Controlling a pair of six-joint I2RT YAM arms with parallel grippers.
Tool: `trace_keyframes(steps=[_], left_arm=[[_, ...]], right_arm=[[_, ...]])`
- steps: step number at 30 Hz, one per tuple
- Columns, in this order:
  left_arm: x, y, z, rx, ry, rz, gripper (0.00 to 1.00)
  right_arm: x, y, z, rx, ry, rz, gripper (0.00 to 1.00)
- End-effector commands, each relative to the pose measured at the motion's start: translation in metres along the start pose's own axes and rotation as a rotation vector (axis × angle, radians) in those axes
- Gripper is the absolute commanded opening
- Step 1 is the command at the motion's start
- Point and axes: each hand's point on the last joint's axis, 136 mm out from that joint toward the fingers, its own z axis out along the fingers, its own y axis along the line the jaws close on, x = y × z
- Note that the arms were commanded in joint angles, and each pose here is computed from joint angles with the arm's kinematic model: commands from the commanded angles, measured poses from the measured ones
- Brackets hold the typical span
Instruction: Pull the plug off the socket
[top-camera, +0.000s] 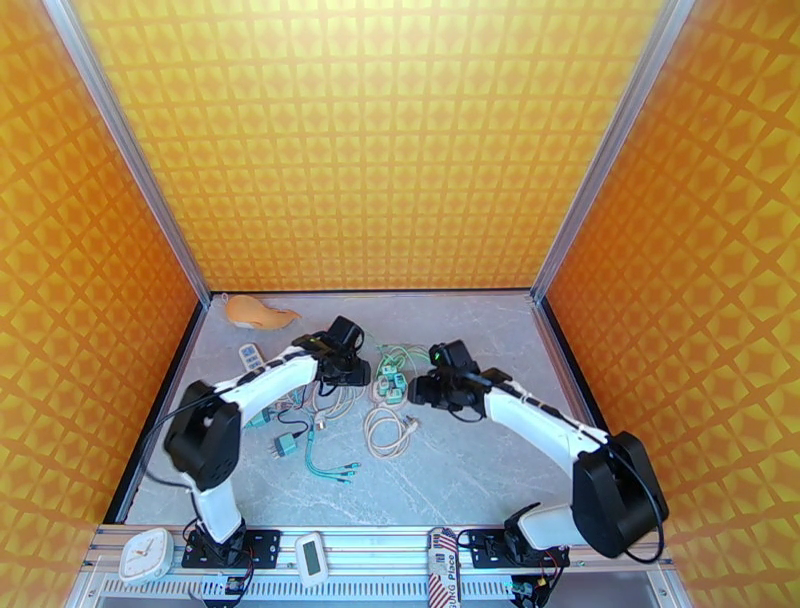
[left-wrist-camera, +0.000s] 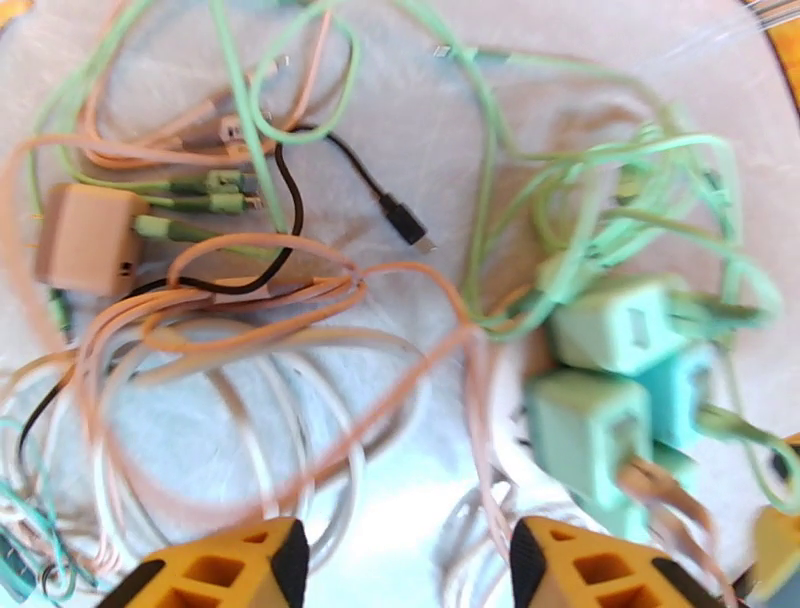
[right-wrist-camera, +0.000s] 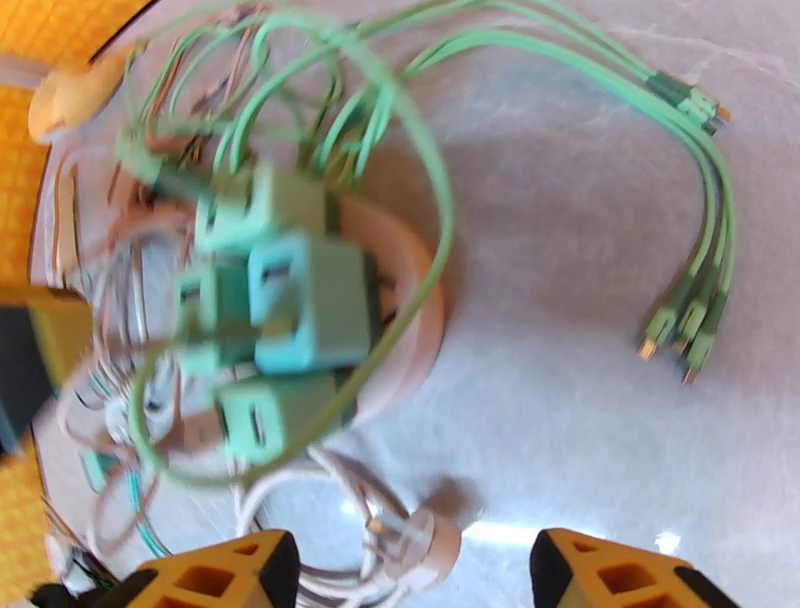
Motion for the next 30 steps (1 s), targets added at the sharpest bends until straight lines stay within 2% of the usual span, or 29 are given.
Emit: trace_keyframes(steps=[1,6,17,26,28,30], left_arm=[[-0.001,-0.005,-0.012,0.058,-0.007,-0.026,0.63],[-0.016,-0.009,-0.019,0.145,-0.028,-0.060,0.65],[-0.019,-0.003,-0.016,0.163,-0.022,-0.085,0.65],[-0.020,0.000,-0.016,0.167,-0.022,-0.095,0.65],[-0.021,0.000,-0.015,0.171,-0.020,-0.094,0.65],[-0.022,0.000,-0.014,0.175,-0.019,-0.094,0.65]], right_arm=[[0.001,0.006,0.002,0.037,-0.050,-0.046,0.67],[0.003,0.025,0.014,0.059,-0.055,-0.100,0.67],[-0.019,0.047,0.035,0.099,-0.112,-0.145,0.69],[-0.027,0.047,0.055,0.146,-0.121,-0.157,0.70],[-0.028,0.043,0.059,0.164,-0.120,-0.160,0.70],[-0.028,0.043,0.063,0.166,-0.120,-0.171,0.65]])
